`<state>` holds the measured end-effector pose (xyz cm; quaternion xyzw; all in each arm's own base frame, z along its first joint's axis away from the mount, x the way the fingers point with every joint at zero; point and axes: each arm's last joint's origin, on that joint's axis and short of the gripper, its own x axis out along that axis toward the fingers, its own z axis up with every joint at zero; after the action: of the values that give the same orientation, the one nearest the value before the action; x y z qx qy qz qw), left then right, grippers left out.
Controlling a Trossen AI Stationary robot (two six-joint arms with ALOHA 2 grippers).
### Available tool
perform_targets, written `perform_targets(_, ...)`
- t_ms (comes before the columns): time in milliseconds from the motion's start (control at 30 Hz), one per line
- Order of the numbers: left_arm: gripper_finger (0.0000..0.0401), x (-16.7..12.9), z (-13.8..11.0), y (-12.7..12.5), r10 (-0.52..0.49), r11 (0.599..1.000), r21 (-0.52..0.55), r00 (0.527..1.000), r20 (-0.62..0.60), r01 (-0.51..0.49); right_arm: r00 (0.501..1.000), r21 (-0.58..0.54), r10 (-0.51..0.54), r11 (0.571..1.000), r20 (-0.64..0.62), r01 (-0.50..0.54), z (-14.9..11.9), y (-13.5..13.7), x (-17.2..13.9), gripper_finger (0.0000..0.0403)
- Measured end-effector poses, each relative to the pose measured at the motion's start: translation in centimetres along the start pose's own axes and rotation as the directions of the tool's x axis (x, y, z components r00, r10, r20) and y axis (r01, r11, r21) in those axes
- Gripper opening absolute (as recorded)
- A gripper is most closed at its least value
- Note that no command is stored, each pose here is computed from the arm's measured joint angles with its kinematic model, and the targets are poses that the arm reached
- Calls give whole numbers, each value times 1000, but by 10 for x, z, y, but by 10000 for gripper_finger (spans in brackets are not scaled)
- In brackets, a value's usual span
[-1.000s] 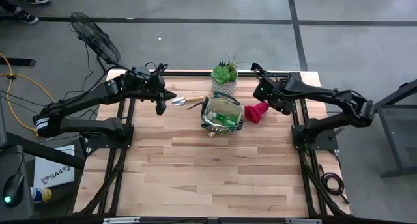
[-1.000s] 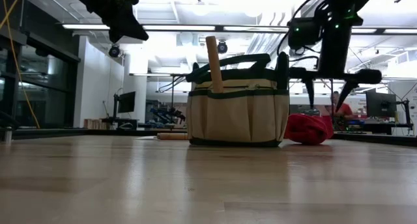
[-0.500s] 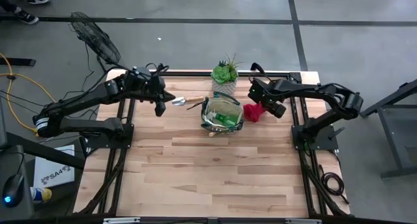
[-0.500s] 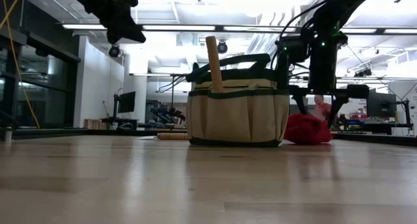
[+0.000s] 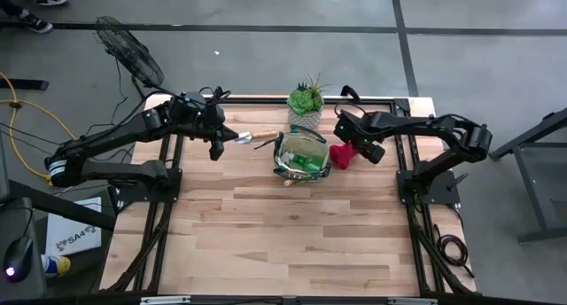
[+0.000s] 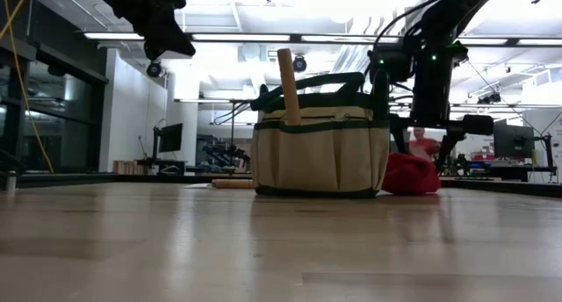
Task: Pick & Place Garden tools in Gardening bag
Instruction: Put the red gloves into the brown gardening bag
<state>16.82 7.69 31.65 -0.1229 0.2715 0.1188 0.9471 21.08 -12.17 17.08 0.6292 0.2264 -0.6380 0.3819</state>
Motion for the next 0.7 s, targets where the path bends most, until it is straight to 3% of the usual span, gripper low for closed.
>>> perform_targets(467,0,0,0,-1,-24,1000,0,1000,-1,24,1000,-15,23,1000,-11,-24,-18,-2,-3,239)
perform_targets(700,0,0,0,-1,-25,1000,0,1000,0,25,999,-22,20,1000,-26,-20,-19,-2,-3,170)
